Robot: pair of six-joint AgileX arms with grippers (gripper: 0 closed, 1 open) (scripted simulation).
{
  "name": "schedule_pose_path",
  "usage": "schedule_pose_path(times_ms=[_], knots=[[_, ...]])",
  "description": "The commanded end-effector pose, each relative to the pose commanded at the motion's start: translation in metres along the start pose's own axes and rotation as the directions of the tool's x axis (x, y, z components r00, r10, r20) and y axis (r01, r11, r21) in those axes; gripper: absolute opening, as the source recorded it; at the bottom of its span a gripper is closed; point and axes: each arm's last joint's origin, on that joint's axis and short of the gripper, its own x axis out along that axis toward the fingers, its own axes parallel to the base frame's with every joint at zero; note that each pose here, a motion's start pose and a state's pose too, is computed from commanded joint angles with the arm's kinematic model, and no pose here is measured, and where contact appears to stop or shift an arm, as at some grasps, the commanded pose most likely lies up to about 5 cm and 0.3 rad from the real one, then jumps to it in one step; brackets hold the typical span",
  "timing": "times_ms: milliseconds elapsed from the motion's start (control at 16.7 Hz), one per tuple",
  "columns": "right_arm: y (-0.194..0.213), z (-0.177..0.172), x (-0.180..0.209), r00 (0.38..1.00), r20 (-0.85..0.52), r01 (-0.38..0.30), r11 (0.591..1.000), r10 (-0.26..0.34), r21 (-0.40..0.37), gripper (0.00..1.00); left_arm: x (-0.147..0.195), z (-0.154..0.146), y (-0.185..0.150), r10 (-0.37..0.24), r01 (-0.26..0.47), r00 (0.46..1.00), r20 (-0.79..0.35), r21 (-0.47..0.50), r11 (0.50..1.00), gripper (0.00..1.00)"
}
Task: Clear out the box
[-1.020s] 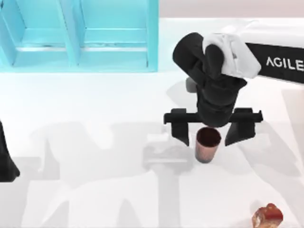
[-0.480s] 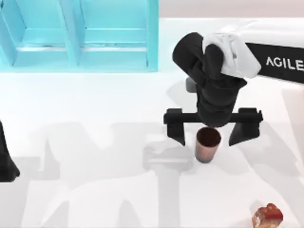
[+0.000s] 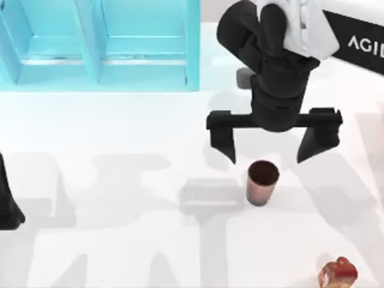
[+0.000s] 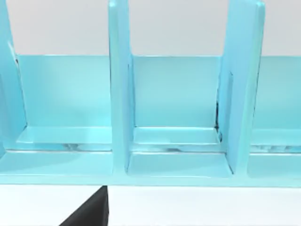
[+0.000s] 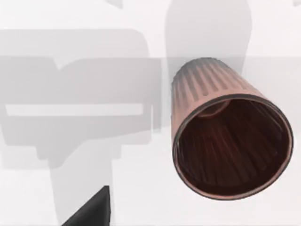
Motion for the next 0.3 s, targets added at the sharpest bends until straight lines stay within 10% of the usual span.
schedule_pose_path(times_ms=[300], knots=[[-0.004, -0.004, -0.038, 1.0, 0.024, -0.016, 1.0, 0.016, -0.002, 1.0, 0.0, 0.0, 0.0, 0.0, 0.0, 1.0, 0.0, 0.0, 1.0, 1.0]])
